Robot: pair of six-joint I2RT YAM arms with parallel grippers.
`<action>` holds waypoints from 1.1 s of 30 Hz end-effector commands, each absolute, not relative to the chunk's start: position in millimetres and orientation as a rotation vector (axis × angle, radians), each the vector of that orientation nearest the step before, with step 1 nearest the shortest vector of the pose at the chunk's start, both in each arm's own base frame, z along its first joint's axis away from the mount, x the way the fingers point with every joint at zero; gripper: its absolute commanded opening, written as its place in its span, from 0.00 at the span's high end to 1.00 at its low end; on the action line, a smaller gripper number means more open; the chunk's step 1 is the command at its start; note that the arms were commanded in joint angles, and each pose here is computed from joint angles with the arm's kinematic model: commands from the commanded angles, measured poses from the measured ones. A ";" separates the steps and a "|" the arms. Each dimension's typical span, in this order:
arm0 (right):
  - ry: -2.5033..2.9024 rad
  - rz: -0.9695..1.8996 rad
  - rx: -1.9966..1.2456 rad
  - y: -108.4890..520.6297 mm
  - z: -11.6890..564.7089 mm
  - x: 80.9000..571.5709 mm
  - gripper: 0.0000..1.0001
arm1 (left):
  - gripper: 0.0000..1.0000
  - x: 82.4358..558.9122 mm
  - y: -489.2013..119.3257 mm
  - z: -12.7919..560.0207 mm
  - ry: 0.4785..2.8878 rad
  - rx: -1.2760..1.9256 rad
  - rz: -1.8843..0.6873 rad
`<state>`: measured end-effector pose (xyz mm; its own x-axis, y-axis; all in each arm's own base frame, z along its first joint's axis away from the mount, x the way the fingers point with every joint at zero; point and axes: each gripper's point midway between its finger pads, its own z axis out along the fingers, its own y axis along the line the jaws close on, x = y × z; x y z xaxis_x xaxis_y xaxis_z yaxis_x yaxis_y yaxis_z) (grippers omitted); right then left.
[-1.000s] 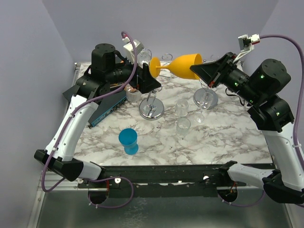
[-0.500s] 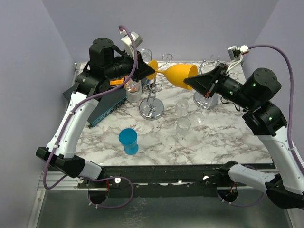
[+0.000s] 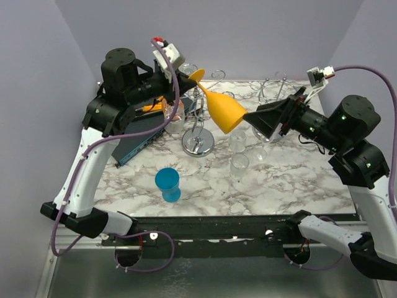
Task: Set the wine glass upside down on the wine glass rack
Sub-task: Turn the wine glass upside down at the wine rack.
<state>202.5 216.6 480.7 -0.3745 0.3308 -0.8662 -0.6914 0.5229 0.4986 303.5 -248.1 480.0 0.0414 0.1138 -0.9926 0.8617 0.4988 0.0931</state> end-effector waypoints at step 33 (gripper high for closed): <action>1.591 1.295 -0.874 301.9 372.9 197.1 0.00 | 1.00 211.7 -247.8 465.4 0.413 1.537 -0.194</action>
